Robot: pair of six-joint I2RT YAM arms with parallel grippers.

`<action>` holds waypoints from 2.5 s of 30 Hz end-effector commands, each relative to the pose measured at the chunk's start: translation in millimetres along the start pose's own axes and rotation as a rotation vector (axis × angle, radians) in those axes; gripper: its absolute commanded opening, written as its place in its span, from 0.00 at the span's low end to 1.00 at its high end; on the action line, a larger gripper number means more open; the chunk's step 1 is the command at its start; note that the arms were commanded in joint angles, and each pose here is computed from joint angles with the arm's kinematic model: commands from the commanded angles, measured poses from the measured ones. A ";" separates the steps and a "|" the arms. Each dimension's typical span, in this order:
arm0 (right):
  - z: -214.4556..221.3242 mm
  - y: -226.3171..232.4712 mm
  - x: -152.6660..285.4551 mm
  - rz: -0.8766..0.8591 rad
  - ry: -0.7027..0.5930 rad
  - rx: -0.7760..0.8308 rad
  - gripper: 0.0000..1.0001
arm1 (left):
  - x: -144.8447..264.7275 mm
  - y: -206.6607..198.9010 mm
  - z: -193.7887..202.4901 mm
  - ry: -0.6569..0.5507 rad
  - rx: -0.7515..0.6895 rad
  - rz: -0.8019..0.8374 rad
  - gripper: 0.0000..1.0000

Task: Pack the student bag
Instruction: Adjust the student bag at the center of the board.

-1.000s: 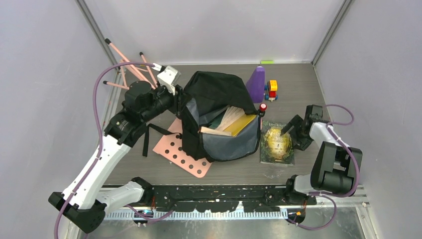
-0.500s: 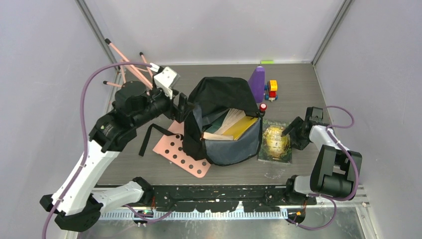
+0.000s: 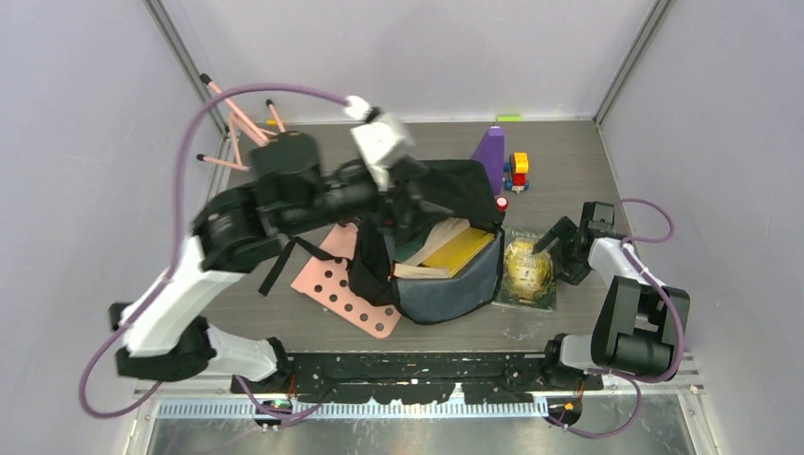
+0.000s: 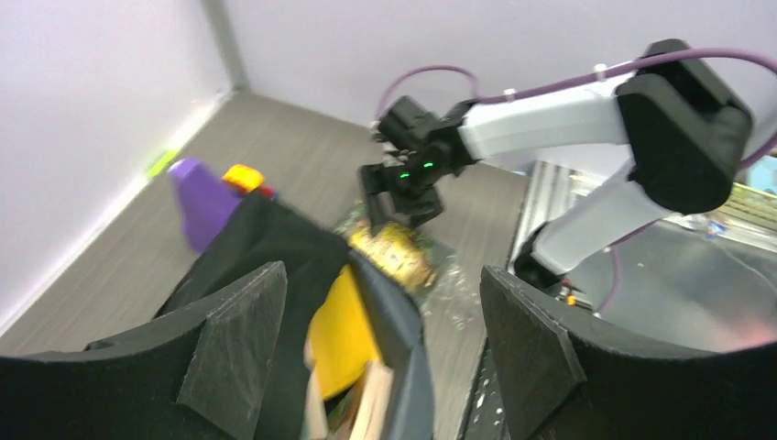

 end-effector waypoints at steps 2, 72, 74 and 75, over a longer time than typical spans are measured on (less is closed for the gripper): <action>-24.5 20.4 13.8 -0.053 -0.136 0.009 0.88 | -85.9 -45.2 0.5 -0.004 0.060 0.158 0.80; 11.3 45.6 68.5 -0.045 -0.262 0.287 0.89 | -117.2 33.6 224.3 0.427 0.165 -0.239 0.91; 19.9 50.1 63.5 -0.015 -0.261 0.332 0.89 | -114.8 33.5 218.0 0.428 0.178 -0.235 0.91; 29.2 55.5 61.3 -0.008 -0.254 0.378 0.90 | -113.8 34.0 215.0 0.429 0.185 -0.238 0.91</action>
Point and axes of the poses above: each gripper's point midway between its finger pads, its own x axis back along the fingers, its own y axis along the line the jaws close on, z = x × y, the point moved 7 cm from there along x, back along the fingers, and after that the axes turned 15 degrees about -x, right-handed, at the moved point
